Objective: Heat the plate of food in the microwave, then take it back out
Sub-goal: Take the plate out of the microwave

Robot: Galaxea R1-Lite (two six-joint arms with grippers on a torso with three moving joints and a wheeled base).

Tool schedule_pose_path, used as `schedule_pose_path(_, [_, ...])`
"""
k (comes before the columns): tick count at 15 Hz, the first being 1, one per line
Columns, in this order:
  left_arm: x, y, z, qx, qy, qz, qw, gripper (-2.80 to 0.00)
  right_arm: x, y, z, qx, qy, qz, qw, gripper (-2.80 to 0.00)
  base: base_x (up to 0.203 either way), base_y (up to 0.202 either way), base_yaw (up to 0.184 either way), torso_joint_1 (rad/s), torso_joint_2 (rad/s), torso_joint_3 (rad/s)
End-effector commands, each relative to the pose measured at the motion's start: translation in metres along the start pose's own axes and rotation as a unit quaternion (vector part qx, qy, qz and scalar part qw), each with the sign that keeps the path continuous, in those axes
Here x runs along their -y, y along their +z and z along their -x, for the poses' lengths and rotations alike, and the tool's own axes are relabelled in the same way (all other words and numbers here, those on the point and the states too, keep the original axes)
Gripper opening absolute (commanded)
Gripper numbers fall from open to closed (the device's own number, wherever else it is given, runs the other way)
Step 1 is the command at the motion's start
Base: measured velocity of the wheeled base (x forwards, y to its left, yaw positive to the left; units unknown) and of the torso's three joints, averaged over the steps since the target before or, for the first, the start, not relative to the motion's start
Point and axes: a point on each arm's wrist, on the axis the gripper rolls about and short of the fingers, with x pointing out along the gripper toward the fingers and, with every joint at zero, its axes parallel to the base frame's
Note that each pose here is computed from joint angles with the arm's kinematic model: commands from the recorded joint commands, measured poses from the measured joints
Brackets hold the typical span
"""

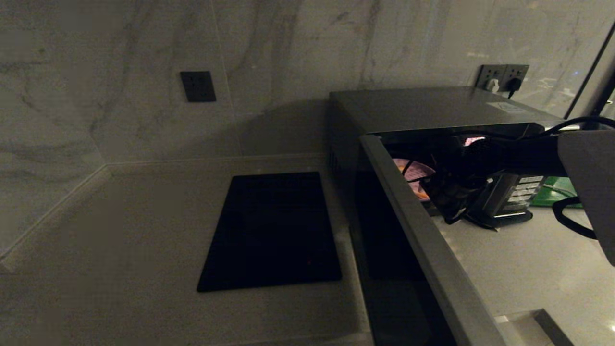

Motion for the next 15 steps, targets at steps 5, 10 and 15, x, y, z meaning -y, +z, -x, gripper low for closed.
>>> schedule_pose_path(5, [0.0, 0.0, 0.0, 0.0, 0.001, 0.0, 1.0, -2.8, -0.008, -0.001, -0.01, 0.003, 0.009, -0.004, 1.0, 0.0, 0.0, 0.0, 0.0, 0.0, 0.0, 0.0])
schedule_pose_path(10, [0.0, 0.0, 0.0, 0.0, 0.001, 0.0, 1.0, -2.8, -0.006, -0.003, -0.014, 0.001, 0.003, -0.007, 1.0, 0.0, 0.0, 0.0, 0.0, 0.0, 0.0, 0.0])
schedule_pose_path(15, [0.0, 0.0, 0.0, 0.0, 0.001, 0.0, 1.0, -2.8, 0.004, -0.006, -0.015, -0.004, -0.017, -0.005, 1.0, 0.0, 0.0, 0.0, 0.0, 0.0, 0.0, 0.0])
